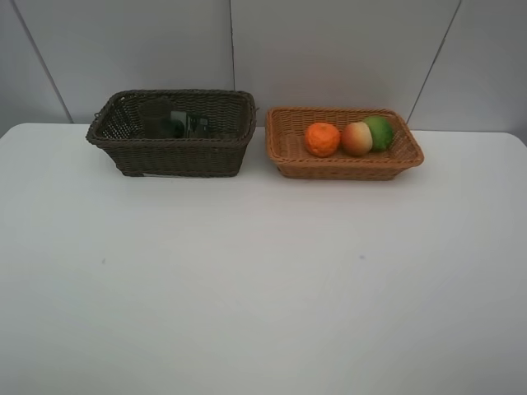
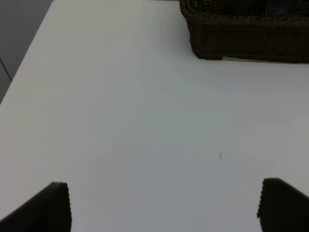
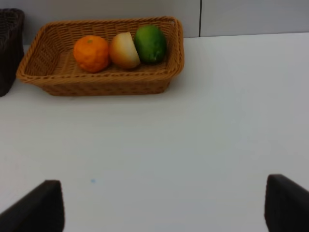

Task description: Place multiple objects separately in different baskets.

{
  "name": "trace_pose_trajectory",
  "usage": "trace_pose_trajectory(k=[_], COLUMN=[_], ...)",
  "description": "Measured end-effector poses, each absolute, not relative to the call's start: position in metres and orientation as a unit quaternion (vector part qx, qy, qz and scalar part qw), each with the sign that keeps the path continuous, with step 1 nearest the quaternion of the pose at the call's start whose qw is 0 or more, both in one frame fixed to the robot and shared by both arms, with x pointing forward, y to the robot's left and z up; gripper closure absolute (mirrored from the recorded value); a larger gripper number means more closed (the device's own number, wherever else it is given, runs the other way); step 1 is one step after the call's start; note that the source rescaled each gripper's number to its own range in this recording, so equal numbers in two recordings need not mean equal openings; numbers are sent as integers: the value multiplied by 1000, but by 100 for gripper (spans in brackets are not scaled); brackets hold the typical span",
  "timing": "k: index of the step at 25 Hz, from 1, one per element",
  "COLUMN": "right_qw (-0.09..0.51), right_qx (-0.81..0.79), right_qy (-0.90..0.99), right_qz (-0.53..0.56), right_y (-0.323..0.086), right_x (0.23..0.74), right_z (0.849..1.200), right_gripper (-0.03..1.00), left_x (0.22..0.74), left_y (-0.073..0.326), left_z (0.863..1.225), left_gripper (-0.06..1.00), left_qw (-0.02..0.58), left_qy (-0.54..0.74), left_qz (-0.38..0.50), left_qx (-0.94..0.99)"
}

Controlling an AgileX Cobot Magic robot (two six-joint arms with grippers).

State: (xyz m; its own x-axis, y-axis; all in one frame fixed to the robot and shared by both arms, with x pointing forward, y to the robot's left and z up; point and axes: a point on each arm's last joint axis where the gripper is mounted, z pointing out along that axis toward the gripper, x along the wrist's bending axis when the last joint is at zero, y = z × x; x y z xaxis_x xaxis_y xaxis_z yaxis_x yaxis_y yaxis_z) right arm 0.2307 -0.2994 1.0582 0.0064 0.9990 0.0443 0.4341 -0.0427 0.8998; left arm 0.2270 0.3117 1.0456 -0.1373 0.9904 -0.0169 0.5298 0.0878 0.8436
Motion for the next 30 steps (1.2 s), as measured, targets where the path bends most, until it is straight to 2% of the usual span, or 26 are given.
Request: trace_pose_trajectory(k=[30], right_qw=[364], right_qx=[609], right_qy=[588], right_qz=[388], right_y=[-299], right_x=[231], right_z=[1058], right_gripper=[7], left_x=[227], left_y=[312], left_z=[1046], left_gripper=[-6], left_qw=[322], left_qy=[664], left_qz=[358], left_qx=[573])
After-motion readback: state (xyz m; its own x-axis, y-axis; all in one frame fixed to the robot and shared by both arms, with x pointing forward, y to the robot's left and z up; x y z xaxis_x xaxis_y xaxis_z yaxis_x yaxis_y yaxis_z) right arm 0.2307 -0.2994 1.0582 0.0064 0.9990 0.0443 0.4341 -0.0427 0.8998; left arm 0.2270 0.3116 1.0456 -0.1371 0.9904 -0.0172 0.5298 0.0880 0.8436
